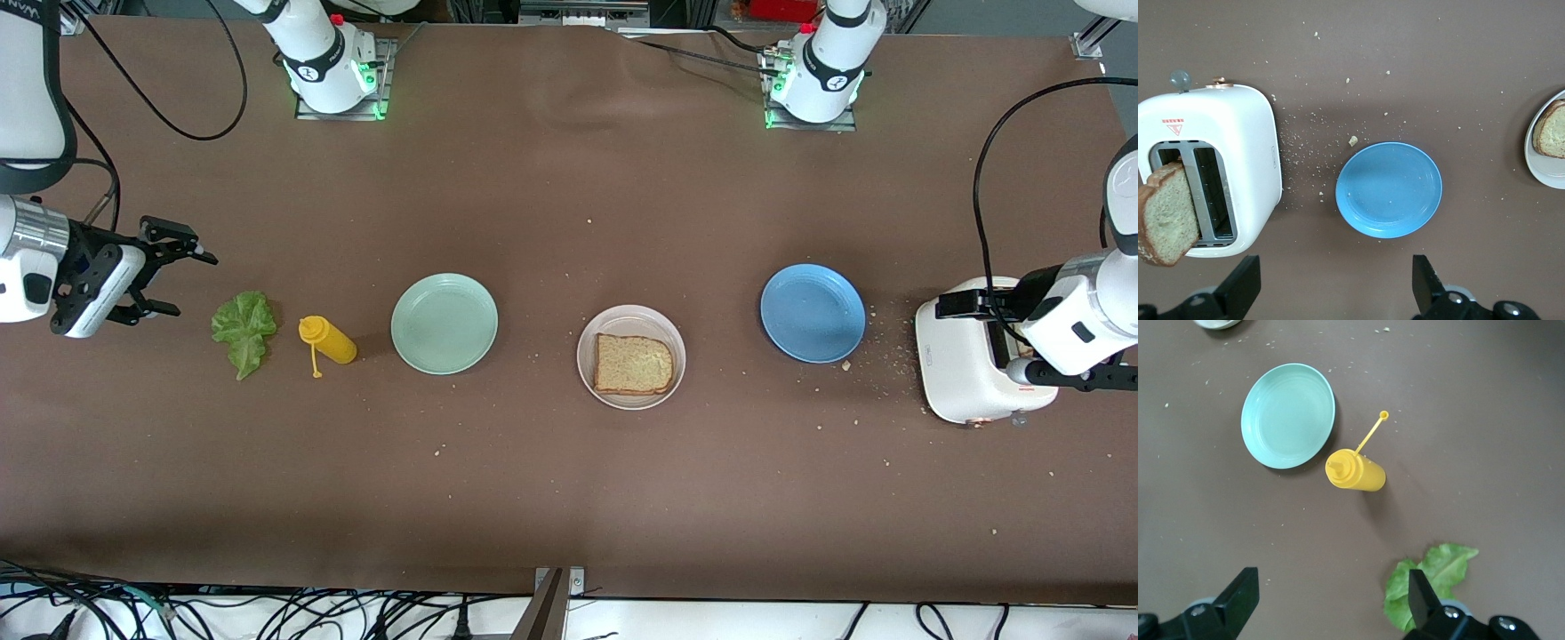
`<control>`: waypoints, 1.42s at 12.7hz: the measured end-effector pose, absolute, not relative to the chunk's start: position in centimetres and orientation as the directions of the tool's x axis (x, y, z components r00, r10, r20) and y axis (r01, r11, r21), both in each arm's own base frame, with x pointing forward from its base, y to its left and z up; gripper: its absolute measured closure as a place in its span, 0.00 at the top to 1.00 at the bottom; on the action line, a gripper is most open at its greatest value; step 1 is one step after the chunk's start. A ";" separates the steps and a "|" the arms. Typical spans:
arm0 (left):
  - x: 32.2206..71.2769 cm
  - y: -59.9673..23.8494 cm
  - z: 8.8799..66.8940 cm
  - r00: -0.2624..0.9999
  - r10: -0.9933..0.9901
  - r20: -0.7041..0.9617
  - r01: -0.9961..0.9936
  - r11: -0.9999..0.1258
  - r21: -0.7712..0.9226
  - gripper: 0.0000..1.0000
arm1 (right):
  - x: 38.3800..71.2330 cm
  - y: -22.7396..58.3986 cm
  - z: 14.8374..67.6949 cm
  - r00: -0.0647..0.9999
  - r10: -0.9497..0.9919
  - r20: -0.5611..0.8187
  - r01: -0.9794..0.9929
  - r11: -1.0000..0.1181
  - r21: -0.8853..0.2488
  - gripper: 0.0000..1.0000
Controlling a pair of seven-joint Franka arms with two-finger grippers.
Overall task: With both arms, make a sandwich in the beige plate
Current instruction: 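Reach the right gripper to the yellow mustard bottle and grasp it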
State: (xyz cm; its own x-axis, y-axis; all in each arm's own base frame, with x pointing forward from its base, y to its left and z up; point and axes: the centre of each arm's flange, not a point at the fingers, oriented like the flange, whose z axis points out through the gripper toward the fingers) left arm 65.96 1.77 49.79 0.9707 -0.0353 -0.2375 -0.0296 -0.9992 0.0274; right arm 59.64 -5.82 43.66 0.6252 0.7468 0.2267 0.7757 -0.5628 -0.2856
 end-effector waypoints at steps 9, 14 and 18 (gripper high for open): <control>66.0 1.7 49.8 0.970 -0.036 -0.239 -0.034 -0.999 0.014 1.00 | 58.6 -11.7 29.5 0.421 0.699 0.578 0.907 -0.312 -0.283 1.00; 66.0 1.6 49.8 0.970 -0.038 -0.239 -0.036 -0.999 0.014 1.00 | 58.5 -10.1 24.4 0.371 0.595 0.713 0.929 -0.231 -0.290 1.00; 66.0 1.6 49.8 0.970 -0.038 -0.239 -0.036 -0.999 0.014 1.00 | 57.9 -9.5 19.9 0.347 0.542 0.765 0.938 -0.190 -0.291 1.00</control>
State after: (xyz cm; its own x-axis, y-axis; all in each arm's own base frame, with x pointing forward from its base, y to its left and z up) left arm 65.96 1.59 49.78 0.9703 -0.0379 -0.2388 -0.0357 -0.9993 0.0137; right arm 57.88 -9.46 19.94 0.3470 0.5419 0.7655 0.9378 -0.1898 -0.2908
